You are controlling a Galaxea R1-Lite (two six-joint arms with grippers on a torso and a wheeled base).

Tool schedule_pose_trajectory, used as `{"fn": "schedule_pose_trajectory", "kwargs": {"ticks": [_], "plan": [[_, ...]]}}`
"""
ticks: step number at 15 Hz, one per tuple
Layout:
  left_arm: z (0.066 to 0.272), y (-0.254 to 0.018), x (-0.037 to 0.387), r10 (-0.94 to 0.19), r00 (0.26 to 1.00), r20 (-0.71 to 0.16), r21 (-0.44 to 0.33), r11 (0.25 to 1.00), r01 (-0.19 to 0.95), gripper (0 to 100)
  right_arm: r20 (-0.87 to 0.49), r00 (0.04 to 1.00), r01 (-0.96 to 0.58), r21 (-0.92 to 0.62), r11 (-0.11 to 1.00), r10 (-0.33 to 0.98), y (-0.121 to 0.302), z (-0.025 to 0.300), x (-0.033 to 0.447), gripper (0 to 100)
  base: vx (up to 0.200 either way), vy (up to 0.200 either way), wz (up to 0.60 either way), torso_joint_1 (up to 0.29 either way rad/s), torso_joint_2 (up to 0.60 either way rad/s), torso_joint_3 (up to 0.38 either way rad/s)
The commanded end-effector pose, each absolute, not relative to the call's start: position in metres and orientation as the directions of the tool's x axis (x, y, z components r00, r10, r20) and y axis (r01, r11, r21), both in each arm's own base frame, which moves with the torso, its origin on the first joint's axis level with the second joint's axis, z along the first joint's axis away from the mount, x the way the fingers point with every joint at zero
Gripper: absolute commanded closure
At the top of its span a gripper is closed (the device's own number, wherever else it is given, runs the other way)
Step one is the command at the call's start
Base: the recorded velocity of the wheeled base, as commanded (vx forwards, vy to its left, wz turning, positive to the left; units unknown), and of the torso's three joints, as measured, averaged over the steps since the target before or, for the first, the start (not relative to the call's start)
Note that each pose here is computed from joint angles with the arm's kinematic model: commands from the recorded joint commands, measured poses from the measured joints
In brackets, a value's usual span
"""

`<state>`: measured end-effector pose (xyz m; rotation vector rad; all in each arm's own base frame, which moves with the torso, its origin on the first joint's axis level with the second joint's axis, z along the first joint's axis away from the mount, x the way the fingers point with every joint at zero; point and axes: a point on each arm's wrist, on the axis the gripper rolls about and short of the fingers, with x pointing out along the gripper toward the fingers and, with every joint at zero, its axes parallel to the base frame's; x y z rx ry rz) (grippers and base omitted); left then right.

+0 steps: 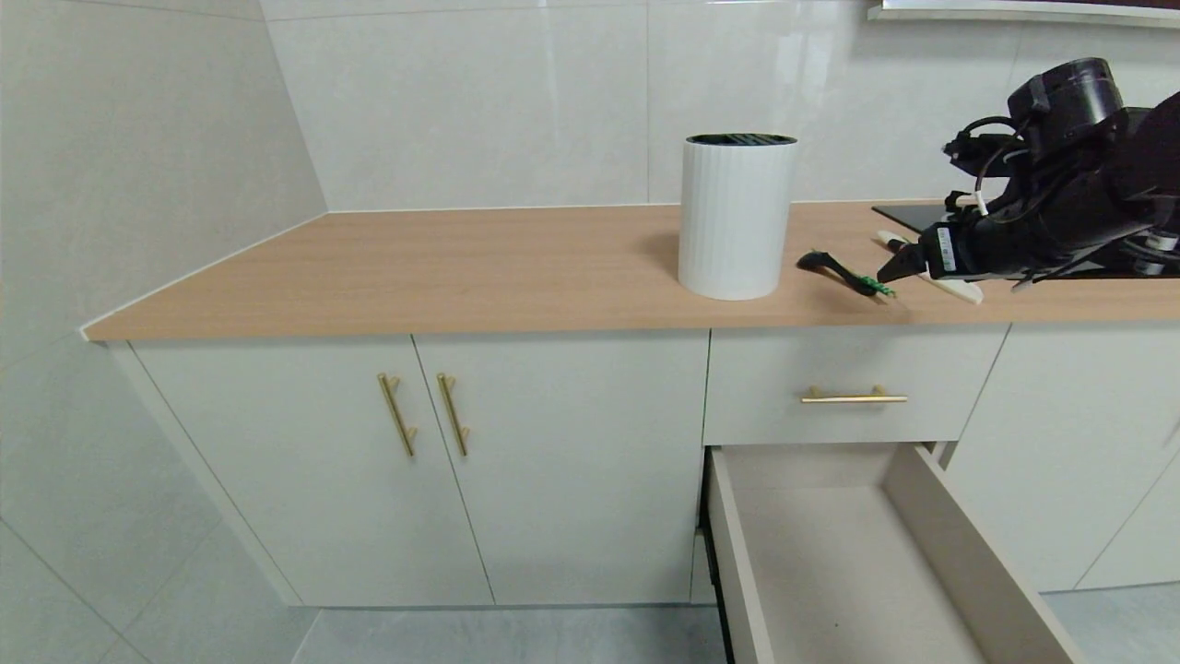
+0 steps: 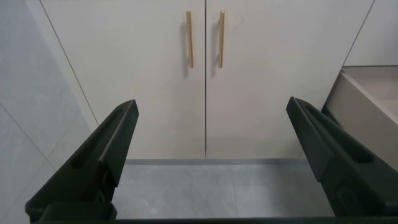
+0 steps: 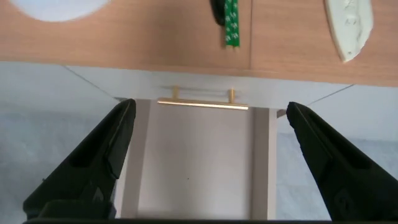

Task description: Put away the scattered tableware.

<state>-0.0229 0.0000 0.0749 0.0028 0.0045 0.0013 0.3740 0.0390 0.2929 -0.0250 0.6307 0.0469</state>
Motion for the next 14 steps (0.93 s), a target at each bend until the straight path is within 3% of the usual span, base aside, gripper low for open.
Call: {"fn": "schedule_pose_trajectory", "kwargs": {"ticks": [1,14], "plan": [[0.075,0.0,-0.023,0.002,1.0,-0.006,0.003,1.0,-0.002,0,-0.616,0.787,-0.047,-0.013,0.999,0.029,0.039,0.279,0.385,0,0.0,0.0,0.0,0.0,0.0,0.0],[0.075,0.0,-0.023,0.002,1.0,-0.006,0.003,1.0,-0.002,0,-0.498,0.867,-0.019,-0.017,1.0,0.008,0.038,0.238,0.441,0,0.0,0.0,0.0,0.0,0.0,0.0]]}}
